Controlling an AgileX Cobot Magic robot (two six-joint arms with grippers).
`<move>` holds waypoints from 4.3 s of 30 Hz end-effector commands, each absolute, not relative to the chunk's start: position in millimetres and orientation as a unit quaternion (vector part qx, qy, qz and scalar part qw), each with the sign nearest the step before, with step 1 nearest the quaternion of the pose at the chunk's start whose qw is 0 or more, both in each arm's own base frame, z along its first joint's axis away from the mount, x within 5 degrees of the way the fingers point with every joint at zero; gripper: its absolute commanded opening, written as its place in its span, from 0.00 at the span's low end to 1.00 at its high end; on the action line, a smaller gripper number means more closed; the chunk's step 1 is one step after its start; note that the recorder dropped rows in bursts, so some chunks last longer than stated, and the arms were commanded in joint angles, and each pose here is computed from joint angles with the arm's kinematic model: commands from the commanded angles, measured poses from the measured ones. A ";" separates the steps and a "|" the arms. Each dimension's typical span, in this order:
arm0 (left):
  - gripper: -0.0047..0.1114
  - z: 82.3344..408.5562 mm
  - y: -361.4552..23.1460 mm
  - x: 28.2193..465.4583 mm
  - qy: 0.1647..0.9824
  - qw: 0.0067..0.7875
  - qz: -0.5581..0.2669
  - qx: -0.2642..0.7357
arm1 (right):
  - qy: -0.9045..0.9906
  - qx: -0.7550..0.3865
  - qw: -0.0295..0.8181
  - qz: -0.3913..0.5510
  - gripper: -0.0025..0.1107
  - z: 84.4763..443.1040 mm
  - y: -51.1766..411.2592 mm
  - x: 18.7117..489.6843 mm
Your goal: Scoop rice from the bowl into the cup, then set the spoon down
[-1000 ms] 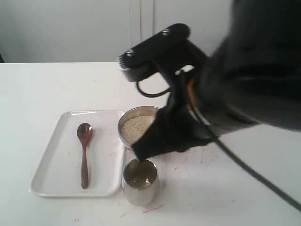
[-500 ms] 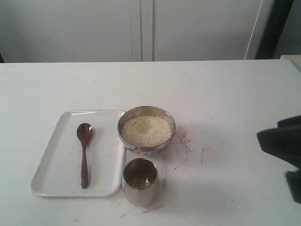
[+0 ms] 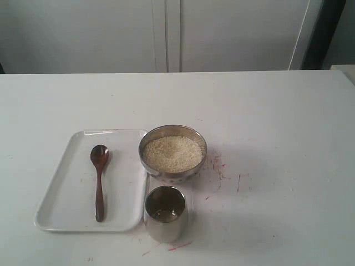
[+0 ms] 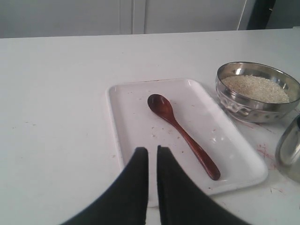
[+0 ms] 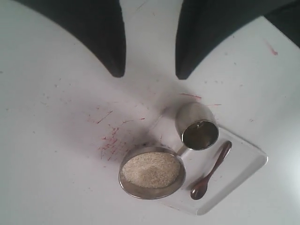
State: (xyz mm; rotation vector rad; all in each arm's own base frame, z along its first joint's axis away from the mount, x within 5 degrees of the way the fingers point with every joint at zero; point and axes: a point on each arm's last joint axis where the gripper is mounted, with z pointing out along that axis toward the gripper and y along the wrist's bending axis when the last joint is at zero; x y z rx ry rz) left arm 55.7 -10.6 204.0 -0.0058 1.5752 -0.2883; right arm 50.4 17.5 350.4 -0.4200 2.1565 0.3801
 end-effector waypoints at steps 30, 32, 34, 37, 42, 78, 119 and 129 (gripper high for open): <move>0.16 206.4 -10.8 55.4 0.703 0.699 -0.134 -0.003 | 0.595 -0.094 0.795 0.071 0.33 328.9 16.4 61.3; 0.16 206.4 -10.8 55.4 0.703 0.699 -0.134 -0.003 | 0.606 -0.056 0.790 0.073 0.33 317.6 12.4 61.0; 0.16 206.4 -10.8 55.4 0.703 0.699 -0.134 -0.003 | 0.614 -0.009 0.784 0.087 0.33 309.3 8.5 61.5; 0.16 206.4 -10.8 55.4 0.703 0.699 -0.134 -0.003 | 0.619 0.022 0.783 0.063 0.33 297.7 3.6 61.1; 0.16 206.4 -10.8 55.4 0.703 0.699 -0.134 -0.003 | 0.616 0.037 0.786 0.031 0.33 279.1 0.0 55.9; 0.16 206.4 -10.8 55.4 0.703 0.699 -0.134 -0.003 | 0.762 0.058 0.632 -0.128 0.33 189.9 -19.7 52.1; 0.16 206.4 -10.8 55.4 0.703 0.699 -0.134 -0.003 | 0.758 0.117 0.639 -0.064 0.02 189.3 -17.6 52.6; 0.16 206.4 -10.8 55.4 0.703 0.699 -0.134 -0.003 | 0.758 0.117 0.638 -0.064 0.02 189.2 -17.6 52.5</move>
